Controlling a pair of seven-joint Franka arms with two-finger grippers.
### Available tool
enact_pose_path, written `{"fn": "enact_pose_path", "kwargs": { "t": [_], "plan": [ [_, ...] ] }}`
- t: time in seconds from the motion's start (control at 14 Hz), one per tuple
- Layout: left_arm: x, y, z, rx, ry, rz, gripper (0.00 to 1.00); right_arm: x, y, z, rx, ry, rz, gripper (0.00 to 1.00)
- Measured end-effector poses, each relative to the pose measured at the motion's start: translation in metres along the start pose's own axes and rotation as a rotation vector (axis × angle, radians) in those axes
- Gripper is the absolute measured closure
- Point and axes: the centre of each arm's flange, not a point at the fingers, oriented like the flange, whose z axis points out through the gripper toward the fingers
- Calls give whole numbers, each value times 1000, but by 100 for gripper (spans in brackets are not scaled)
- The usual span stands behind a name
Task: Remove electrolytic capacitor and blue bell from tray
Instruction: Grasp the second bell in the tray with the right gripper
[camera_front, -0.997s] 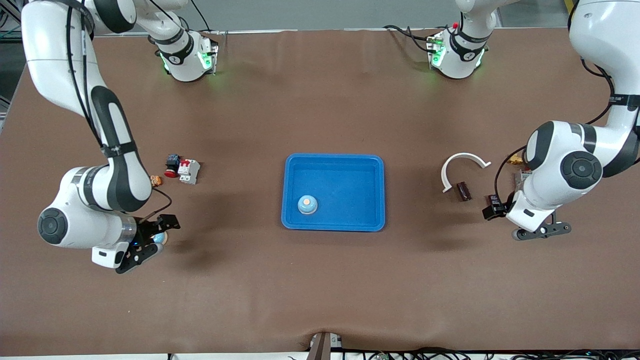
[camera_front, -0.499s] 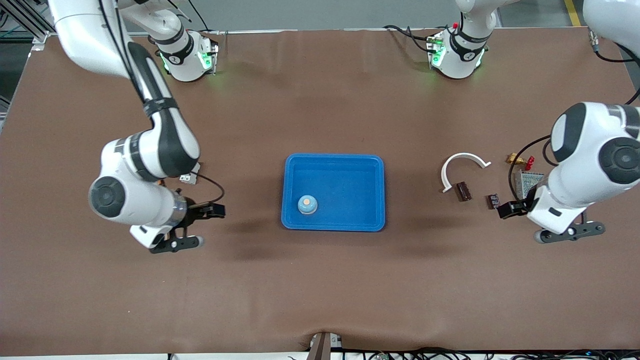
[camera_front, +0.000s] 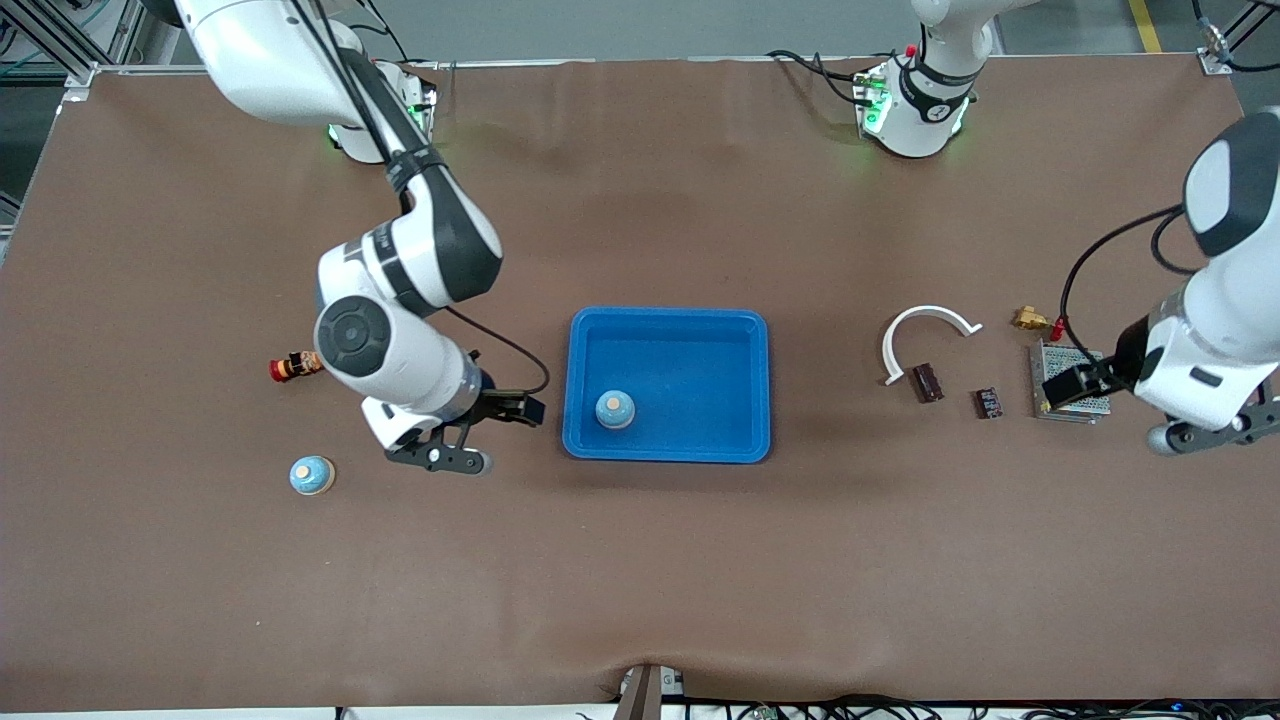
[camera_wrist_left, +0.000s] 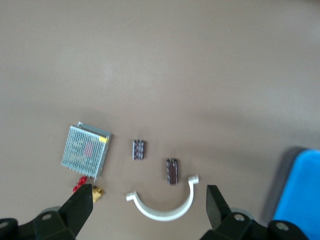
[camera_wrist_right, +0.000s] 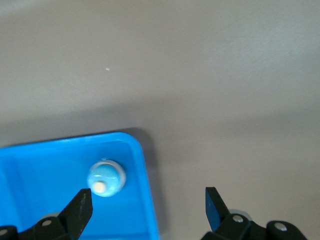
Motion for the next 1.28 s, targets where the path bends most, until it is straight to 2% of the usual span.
{"fn": "enact_pose_path", "kwargs": {
  "t": [0.14, 0.28, 0.5, 0.71, 1.0, 1.28],
  "plan": [
    [-11, -13, -24, -24, -3, 46, 0, -14, -22, 1, 20, 29, 56, 0],
    [-20, -32, -41, -45, -13, 76, 0, -26, -37, 9, 14, 48, 86, 0],
    [-36, -38, -66, -30, -12, 95, 0, -45, -55, 35, -44, 84, 102, 0],
    [-60, -22, -86, 6, -28, 118, 0, -66, -79, 69, -51, 119, 99, 0],
    [-78, -12, -101, 20, -23, 140, 0, -77, -87, 105, -59, 127, 87, 0],
    [-90, -18, -100, -4, -40, 143, 0, -78, -84, 127, -106, 143, 51, 0]
  ]
}}
